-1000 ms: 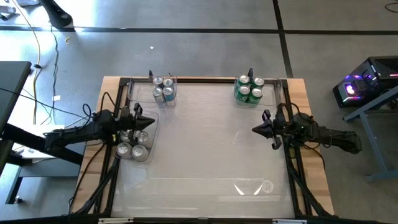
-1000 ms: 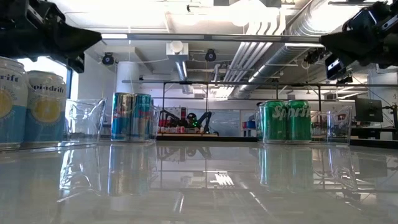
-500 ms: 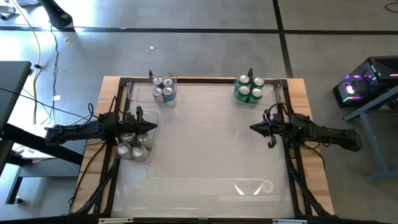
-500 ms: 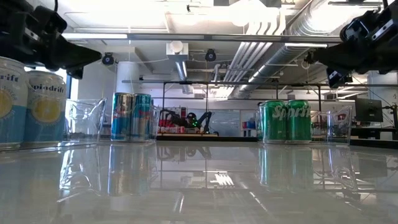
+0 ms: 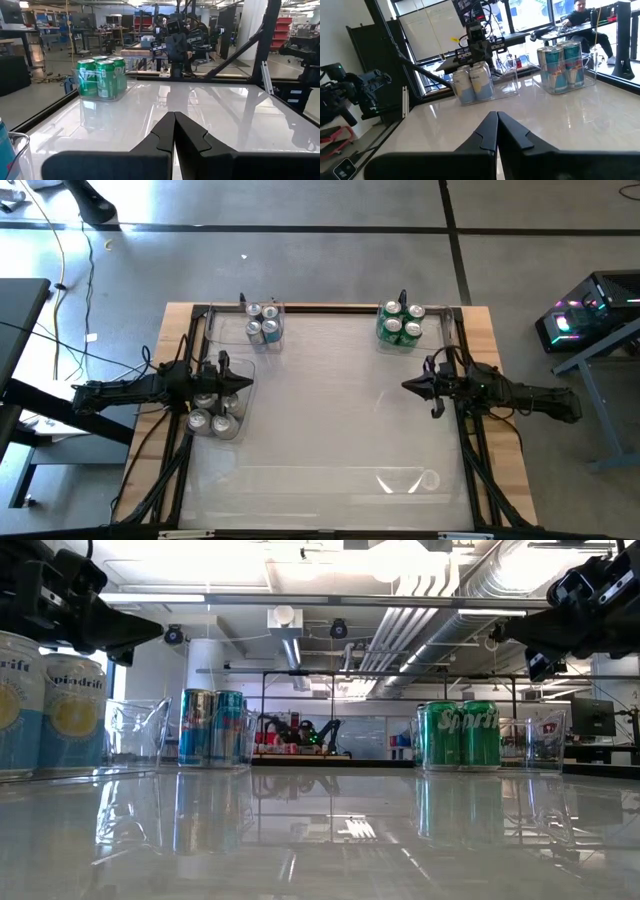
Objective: Sort soda cans
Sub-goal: Return to Home Position
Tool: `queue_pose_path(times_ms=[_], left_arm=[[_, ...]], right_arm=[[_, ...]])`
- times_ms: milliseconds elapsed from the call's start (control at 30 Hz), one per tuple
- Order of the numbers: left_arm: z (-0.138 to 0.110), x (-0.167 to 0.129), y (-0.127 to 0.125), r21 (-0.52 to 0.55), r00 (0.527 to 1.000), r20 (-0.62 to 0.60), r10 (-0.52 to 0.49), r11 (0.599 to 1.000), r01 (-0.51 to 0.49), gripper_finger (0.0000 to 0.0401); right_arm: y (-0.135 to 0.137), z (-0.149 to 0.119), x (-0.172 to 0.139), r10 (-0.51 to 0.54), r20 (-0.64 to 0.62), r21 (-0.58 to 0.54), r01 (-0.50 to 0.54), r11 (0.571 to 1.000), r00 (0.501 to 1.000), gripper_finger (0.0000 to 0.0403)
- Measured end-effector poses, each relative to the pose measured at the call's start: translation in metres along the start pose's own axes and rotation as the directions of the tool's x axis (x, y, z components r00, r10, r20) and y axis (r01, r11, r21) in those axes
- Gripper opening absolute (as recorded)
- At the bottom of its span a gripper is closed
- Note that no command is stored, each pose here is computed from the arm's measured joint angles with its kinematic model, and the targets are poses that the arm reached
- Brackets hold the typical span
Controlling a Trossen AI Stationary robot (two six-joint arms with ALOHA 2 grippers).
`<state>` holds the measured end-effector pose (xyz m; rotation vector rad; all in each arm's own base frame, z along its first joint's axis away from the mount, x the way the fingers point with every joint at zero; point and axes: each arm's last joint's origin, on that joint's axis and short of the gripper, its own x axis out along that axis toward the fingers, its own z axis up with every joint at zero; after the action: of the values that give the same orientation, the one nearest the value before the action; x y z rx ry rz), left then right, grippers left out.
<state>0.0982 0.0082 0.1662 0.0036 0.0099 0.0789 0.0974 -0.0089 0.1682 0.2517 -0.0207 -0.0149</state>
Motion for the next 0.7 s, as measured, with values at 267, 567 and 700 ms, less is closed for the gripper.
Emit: queue_pose_path(times_ms=[267, 567, 700], left_arm=[[0.0, 0.0, 0.0, 0.015, 1.0, 0.0, 0.001, 1.0, -0.001, 0.0001], [0.0003, 0.0, 0.0011, 0.36, 0.999, 0.003, 0.039, 0.932, -0.037, 0.0001], [0.0002, 0.0, 0.0011, 0.321, 0.999, 0.002, 0.038, 0.946, -0.036, 0.0001]], right_arm=[[0.0, 0.0, 0.0, 0.001, 0.0, -0.005, -0.001, 1.0, 1.0, 0.0], [-0.0037, -0.0002, -0.0002, -0.122, 0.02, -0.434, 0.118, 0.893, 0.992, 0.0], [-0.0037, -0.0002, -0.0002, -0.121, 0.019, -0.443, 0.117, 0.889, 0.992, 0.0]])
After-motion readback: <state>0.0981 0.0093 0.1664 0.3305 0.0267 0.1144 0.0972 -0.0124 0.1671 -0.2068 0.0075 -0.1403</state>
